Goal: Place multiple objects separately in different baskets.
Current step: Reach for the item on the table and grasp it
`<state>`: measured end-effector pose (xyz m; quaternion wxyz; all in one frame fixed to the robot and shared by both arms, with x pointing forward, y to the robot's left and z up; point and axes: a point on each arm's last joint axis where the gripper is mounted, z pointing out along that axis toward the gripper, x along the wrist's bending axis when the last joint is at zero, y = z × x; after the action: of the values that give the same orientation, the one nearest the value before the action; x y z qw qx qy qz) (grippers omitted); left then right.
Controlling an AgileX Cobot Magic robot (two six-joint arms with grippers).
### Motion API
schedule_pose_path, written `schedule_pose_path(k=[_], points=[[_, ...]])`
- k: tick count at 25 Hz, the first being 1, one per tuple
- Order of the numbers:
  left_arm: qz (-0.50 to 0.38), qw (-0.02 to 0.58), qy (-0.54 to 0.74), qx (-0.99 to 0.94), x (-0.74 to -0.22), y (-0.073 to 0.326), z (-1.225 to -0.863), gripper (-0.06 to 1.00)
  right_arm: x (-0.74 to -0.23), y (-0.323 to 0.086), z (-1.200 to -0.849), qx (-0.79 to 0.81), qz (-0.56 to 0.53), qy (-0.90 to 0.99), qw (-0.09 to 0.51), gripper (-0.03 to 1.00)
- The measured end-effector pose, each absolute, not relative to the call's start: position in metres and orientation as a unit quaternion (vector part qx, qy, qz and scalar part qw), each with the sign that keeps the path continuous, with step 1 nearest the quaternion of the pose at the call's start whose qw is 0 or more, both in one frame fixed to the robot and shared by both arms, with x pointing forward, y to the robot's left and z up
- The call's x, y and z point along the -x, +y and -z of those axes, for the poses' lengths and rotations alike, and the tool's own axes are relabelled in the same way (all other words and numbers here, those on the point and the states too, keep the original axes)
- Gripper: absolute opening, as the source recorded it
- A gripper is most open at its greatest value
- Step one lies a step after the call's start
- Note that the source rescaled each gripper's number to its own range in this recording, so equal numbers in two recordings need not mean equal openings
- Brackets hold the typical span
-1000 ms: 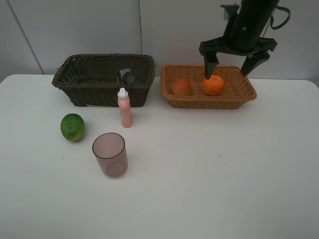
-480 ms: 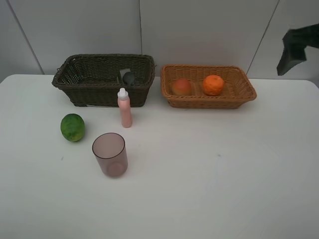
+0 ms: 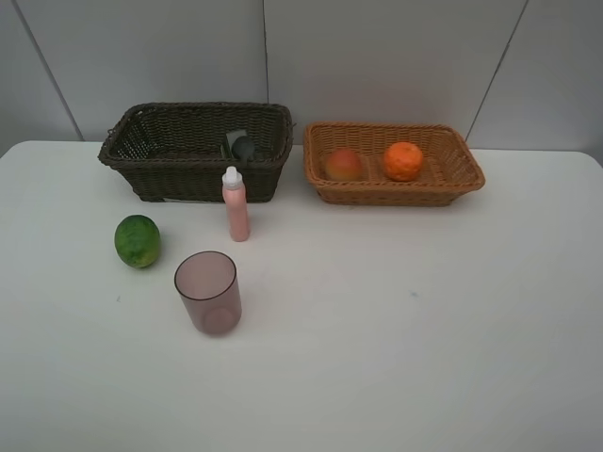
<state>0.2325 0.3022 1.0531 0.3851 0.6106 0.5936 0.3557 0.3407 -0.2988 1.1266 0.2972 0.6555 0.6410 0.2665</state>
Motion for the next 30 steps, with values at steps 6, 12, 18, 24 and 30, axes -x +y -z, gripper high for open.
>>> schedule_pose_path(k=[6,12,18,24,30], points=[[-0.356,0.385,0.594,-0.611,-0.233,0.302,-1.053,0.95,-0.287,-0.305,-1.11,-0.629,-0.321,0.619,0.344,0.95],[-0.356,0.385,0.594,-0.611,-0.233,0.302,-1.053,0.95,-0.262,-0.308,-1.108,-0.618,-0.349,0.601,0.366,0.95],[-0.356,0.385,0.594,-0.611,-0.233,0.302,-1.053,0.95,-0.256,-0.309,-1.103,-0.629,-0.334,0.607,0.353,0.95],[-0.356,0.385,0.594,-0.611,-0.233,0.302,-1.053,0.95,-0.255,-0.309,-1.102,-0.631,-0.33,0.609,0.35,0.95],[-0.356,0.385,0.594,-0.611,-0.233,0.302,-1.053,0.95,-0.26,-0.307,-1.068,-0.638,-0.314,0.622,0.328,0.95]])
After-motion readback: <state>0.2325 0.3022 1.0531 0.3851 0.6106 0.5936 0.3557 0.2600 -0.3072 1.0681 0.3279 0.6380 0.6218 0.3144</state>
